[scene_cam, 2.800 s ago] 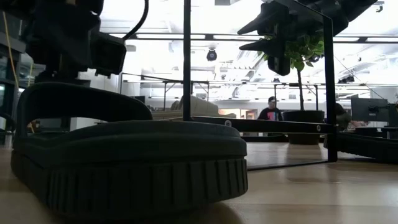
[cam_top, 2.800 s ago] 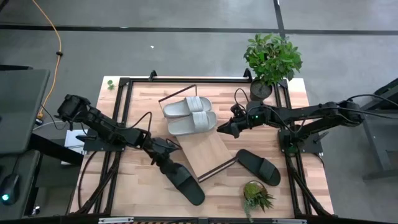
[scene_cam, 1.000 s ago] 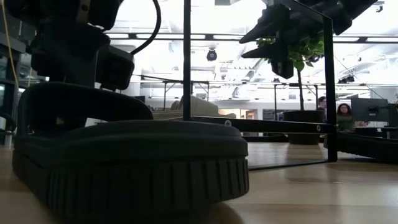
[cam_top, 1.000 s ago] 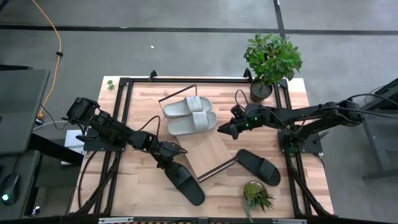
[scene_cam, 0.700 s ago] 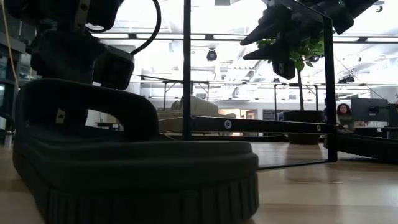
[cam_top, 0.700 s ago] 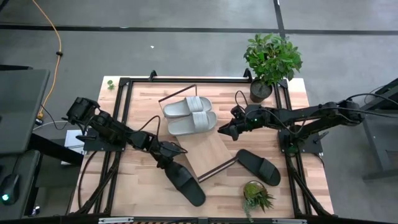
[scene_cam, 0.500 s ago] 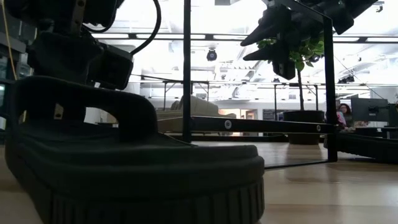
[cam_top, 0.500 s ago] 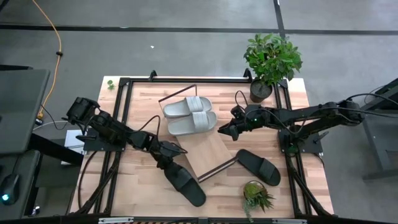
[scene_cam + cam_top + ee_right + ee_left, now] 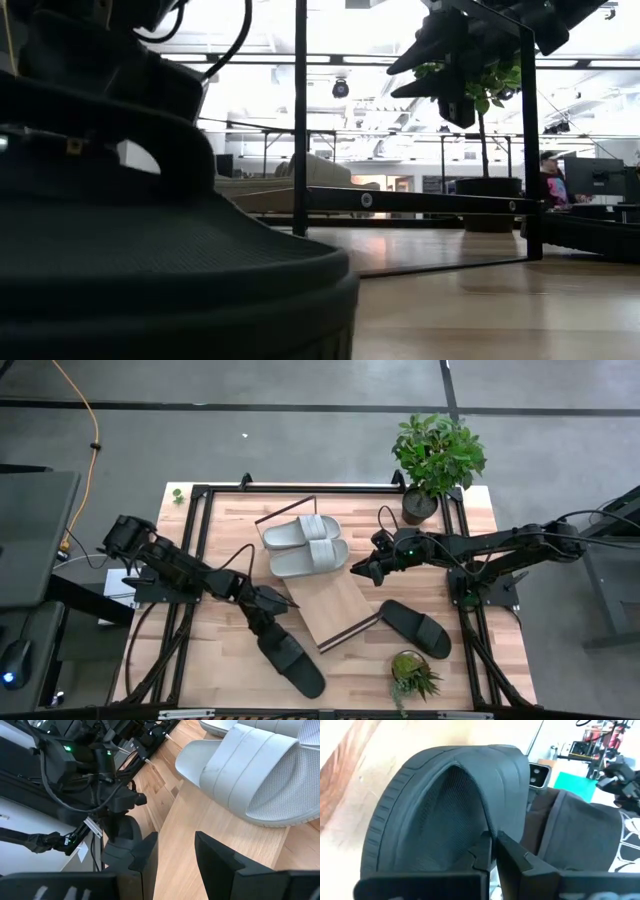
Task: Pick and place slides into the shelf
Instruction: Put the left black slipper on the shelf
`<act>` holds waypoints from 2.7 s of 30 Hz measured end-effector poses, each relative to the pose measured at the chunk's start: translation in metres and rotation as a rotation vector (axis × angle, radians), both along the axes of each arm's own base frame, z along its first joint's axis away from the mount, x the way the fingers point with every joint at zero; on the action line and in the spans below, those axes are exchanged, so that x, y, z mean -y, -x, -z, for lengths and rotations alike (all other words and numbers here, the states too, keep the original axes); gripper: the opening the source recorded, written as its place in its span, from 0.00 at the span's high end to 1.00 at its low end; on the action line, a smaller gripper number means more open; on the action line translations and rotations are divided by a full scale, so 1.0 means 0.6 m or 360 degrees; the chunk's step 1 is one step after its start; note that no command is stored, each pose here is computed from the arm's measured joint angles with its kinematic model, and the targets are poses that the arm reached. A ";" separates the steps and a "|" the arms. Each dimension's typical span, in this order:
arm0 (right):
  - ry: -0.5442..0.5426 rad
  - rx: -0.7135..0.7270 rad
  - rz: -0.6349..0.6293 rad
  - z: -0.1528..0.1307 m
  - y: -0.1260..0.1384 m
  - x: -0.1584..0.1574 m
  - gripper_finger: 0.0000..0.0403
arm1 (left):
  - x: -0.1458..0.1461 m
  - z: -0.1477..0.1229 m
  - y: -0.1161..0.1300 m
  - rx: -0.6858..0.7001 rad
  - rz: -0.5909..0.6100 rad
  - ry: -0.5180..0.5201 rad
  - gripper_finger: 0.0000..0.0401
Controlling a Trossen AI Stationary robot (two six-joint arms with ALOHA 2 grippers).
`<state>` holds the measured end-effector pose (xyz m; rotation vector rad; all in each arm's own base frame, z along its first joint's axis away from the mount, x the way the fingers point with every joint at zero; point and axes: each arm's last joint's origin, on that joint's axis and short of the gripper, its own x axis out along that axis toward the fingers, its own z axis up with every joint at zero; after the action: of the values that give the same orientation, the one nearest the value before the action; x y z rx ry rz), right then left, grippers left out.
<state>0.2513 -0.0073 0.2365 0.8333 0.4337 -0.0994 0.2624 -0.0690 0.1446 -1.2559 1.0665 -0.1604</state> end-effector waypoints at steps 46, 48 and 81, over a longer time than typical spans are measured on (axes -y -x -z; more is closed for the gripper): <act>0.0021 -0.0048 0.0019 0.004 0.002 0.001 0.71 | -0.114 -0.157 0.146 0.0156 -0.0673 -0.0227 1.00; 0.0021 -0.0055 0.0019 0.005 0.002 0.001 0.71 | -0.118 -0.170 0.146 0.0249 -0.0708 -0.0210 1.00; 0.0083 0.0018 0.0072 -0.001 -0.001 0.003 0.71 | -0.137 -0.206 0.072 0.0502 -0.1242 -0.0192 1.00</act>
<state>0.2518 -0.0092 0.2373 0.7921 0.4001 -0.1475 0.2194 0.0134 0.2682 -1.3951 0.2653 0.2915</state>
